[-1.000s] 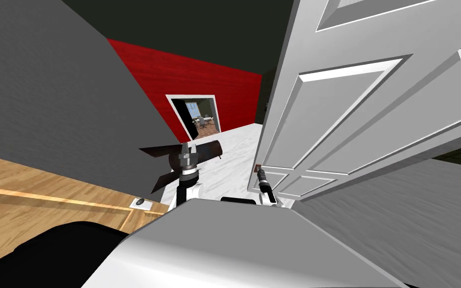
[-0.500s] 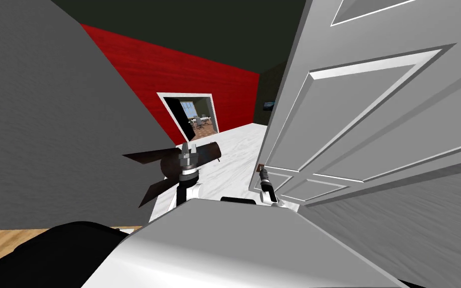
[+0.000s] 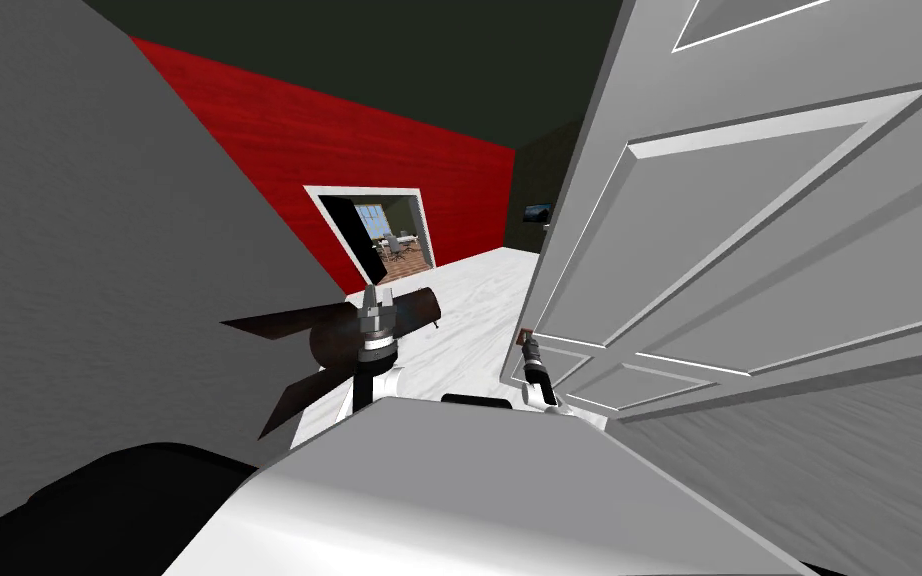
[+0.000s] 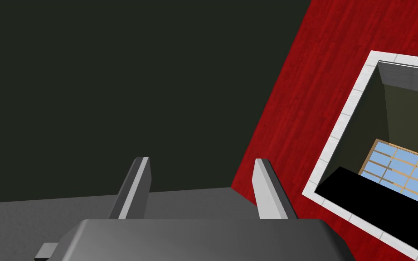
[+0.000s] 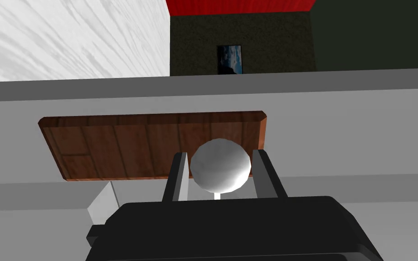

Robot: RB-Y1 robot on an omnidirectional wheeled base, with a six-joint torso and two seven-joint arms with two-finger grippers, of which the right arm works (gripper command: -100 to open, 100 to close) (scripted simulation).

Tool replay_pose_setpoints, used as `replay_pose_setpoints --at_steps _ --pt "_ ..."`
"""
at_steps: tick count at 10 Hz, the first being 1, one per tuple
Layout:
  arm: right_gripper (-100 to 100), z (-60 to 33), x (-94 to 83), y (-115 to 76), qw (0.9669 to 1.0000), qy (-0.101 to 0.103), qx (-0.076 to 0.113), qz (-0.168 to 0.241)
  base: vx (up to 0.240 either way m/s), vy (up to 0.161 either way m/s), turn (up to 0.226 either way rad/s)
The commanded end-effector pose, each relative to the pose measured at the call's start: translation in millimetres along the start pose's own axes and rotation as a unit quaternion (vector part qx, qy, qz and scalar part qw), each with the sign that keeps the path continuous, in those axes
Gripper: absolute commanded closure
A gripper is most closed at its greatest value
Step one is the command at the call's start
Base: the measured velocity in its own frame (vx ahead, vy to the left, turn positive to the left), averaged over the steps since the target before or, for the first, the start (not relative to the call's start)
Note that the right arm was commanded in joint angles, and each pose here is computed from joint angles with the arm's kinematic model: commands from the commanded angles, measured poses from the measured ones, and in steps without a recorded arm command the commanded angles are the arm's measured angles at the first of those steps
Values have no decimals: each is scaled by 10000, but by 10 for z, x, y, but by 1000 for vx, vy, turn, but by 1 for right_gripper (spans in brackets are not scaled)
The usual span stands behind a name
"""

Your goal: Push the door open

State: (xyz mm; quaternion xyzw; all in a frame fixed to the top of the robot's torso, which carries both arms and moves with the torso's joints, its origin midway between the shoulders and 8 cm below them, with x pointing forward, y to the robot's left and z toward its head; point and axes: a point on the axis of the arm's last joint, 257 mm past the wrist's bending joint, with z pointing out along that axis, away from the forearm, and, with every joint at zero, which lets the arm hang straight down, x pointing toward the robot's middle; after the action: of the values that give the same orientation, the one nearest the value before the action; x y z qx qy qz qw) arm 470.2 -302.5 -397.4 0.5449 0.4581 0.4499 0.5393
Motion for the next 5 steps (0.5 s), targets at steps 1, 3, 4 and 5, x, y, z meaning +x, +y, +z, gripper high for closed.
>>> replay_pose_setpoints --at_steps 1,3,4,5 --pt "100 37 -160 56 9999 -132 -67 -27 176 52 -37" --pt "100 38 -298 60 9996 -283 -70 -32 194 95 -78" --pt "100 38 -298 60 9996 -283 -70 -32 151 18 -26" --pt "100 34 -436 63 9990 -443 -72 -27 201 39 -37"
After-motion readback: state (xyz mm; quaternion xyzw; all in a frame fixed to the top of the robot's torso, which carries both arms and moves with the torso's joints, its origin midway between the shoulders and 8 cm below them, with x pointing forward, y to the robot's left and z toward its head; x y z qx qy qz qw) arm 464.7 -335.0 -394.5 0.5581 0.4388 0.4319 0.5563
